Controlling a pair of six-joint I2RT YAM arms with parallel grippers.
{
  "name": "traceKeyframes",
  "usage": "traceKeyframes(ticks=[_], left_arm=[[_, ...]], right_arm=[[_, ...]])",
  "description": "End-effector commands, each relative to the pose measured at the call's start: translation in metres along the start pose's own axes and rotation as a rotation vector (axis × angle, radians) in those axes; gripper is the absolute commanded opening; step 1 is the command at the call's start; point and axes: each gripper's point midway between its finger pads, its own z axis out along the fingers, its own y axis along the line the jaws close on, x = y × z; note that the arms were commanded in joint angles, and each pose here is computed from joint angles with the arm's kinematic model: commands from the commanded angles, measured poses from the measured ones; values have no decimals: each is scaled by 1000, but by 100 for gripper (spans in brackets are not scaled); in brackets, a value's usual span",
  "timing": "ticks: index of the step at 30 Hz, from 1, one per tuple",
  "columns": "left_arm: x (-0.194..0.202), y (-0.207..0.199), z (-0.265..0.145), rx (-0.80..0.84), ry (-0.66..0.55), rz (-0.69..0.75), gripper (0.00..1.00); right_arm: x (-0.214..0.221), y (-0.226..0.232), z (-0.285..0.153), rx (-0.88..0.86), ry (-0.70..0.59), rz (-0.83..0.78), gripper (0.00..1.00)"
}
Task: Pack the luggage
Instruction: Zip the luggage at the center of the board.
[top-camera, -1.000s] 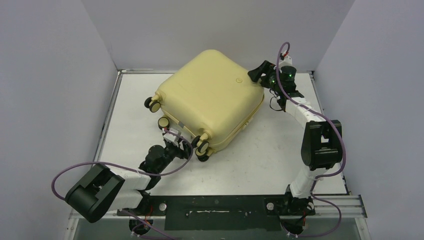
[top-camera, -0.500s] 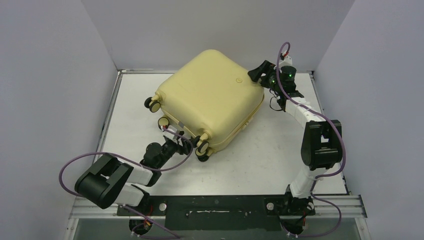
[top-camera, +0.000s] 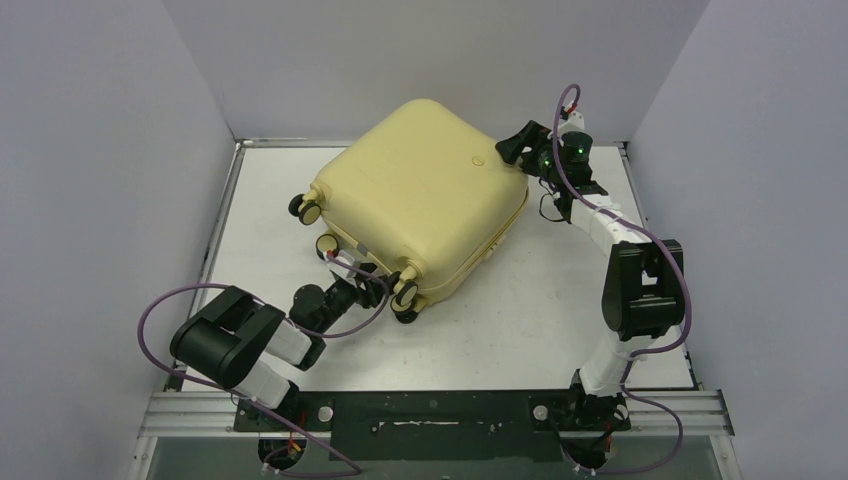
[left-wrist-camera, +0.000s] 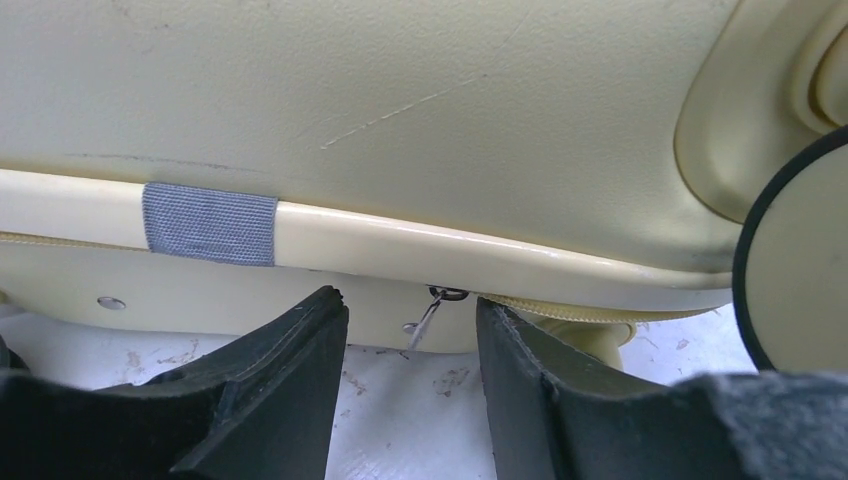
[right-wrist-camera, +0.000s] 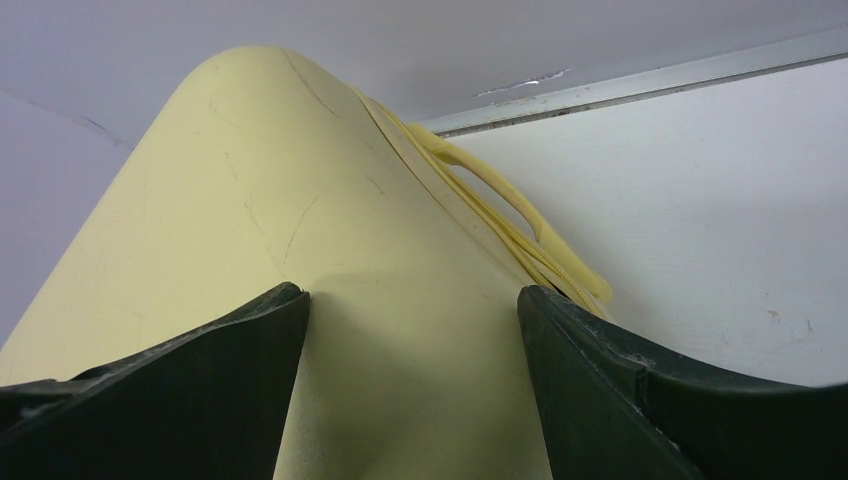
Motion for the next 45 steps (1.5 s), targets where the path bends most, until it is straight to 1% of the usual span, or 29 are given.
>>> traceKeyframes(ticks=[1, 12, 21, 23, 24, 30, 33, 39, 45], left_arm=[[-32, -8, 11, 52, -118, 7, 46], [-29, -6, 15, 56, -102, 32, 34], [-23, 7, 15, -4, -61, 77, 8], [-24, 7, 15, -7, -65, 79, 1], [-25, 7, 14, -7, -67, 80, 0], [-18, 0, 9, 7, -53, 63, 0], [-10, -10, 3, 13, -35, 61, 0], [3, -50, -10, 96, 16, 111, 0], [0, -60, -24, 105, 16, 129, 0]], right_arm=[[79, 15, -1, -51, 247, 79, 76], [82, 14, -1, -44, 253, 76, 75], [84, 14, -1, -41, 259, 72, 74], [86, 13, 0, -39, 261, 73, 74], [86, 14, 0, -39, 261, 72, 74], [87, 13, -1, -28, 262, 72, 73], [86, 11, -2, -14, 252, 74, 73], [88, 7, -4, 8, 244, 95, 73], [91, 4, -7, 29, 241, 110, 73]])
